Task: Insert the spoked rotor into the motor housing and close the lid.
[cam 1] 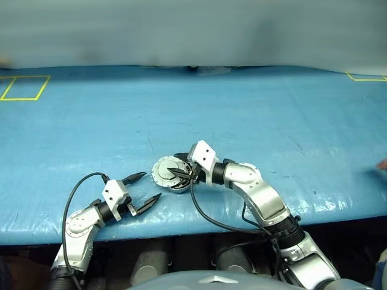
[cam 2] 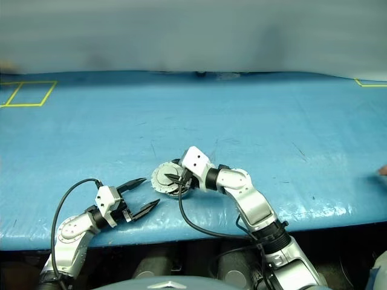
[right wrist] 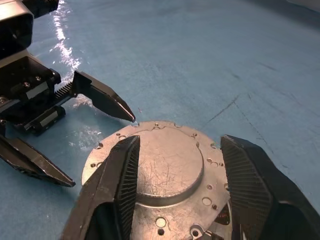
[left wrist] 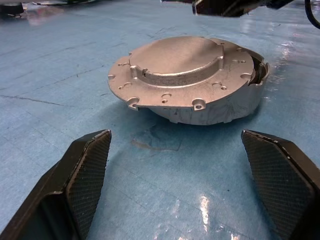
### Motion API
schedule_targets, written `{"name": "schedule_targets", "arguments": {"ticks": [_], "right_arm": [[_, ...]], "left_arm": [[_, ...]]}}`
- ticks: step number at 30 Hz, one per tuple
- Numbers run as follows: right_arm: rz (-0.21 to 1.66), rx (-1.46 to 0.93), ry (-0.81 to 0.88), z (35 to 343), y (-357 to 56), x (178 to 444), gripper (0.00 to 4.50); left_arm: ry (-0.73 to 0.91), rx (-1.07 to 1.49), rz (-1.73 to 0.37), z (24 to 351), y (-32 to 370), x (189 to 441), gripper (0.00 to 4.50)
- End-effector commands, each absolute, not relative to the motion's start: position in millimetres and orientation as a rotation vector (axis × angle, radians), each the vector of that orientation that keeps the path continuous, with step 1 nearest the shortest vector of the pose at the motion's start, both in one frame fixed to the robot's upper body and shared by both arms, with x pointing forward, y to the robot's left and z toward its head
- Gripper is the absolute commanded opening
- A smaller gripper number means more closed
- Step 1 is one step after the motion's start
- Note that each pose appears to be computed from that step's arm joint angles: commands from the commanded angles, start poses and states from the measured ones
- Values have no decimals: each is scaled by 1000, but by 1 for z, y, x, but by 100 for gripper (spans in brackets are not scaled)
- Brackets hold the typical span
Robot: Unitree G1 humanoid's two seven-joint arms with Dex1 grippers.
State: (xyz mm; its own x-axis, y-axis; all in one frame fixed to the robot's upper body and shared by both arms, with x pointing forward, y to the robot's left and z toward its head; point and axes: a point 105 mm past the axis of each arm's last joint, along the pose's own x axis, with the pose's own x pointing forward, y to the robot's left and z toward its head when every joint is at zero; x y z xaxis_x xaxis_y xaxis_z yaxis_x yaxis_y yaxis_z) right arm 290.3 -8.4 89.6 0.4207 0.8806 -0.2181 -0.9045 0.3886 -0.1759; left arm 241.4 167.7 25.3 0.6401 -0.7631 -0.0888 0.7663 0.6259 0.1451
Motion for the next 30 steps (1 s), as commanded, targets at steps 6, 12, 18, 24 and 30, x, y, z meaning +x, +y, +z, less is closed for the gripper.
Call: {"name": "schedule_targets", "arguments": {"ticks": [6, 12, 18, 24, 30], "right_arm": [[1161, -279, 56, 97, -1, 289, 449], [1186, -262, 73, 93, 4, 285, 449], [1184, -253, 88, 89, 7, 285, 449], [1160, -244, 123, 81, 5, 289, 449], [1167, -251, 131, 79, 5, 288, 329]], "left_arm": [[8, 182, -876, 29, 167, 240, 444], [8, 185, -873, 28, 167, 241, 444], [8, 188, -873, 28, 167, 242, 444], [9, 190, -869, 28, 167, 242, 444], [8, 190, -862, 28, 168, 242, 444]]}}
